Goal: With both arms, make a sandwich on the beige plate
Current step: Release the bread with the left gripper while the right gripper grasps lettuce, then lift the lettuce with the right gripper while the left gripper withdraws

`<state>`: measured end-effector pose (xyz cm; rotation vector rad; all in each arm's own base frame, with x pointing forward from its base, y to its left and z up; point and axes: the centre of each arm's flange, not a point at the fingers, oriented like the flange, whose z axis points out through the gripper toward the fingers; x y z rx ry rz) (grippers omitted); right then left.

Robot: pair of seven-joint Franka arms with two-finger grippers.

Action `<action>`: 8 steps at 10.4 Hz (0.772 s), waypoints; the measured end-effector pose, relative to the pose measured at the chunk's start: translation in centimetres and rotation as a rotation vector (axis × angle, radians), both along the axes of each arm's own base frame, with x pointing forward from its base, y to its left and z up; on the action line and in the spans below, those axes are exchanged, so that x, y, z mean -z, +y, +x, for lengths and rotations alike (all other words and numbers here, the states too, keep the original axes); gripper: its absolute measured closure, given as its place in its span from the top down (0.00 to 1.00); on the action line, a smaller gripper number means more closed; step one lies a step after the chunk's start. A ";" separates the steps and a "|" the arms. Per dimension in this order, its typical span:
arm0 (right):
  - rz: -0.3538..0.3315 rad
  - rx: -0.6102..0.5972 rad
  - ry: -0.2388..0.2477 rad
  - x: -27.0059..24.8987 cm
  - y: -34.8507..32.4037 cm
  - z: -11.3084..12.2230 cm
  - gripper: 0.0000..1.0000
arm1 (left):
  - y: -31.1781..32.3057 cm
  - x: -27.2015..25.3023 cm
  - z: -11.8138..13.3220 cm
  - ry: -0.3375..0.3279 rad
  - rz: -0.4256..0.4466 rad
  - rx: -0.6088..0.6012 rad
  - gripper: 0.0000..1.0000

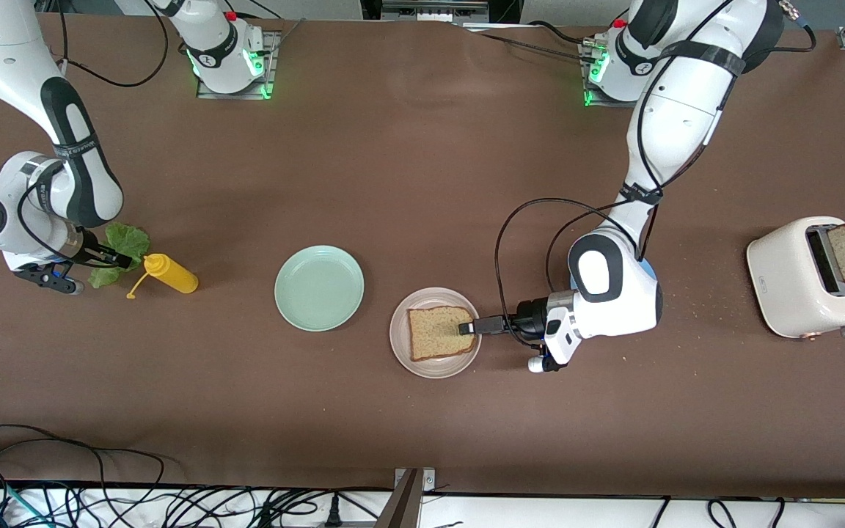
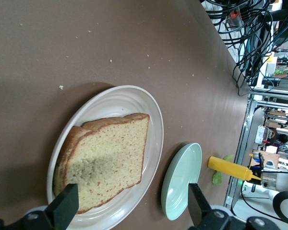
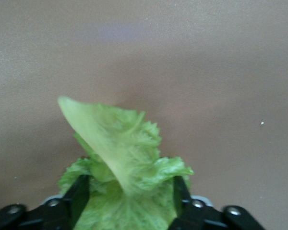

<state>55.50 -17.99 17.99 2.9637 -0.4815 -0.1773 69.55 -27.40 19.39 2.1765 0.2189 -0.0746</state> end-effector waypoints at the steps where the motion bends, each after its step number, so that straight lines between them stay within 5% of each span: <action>1: -0.002 -0.001 -0.007 -0.3 0.0 0.2 0.54 | 0.8 -0.1 0.3 -0.001 0.032 0.011 1.00; 4: -0.001 -0.012 -0.018 -1.6 -0.2 0.9 0.14 | 4.7 -2.8 1.5 0.044 0.151 0.077 1.00; 8: 0.044 -0.043 0.046 -7.9 0.5 2.9 0.09 | 12.8 -7.5 2.2 0.086 0.342 0.153 1.00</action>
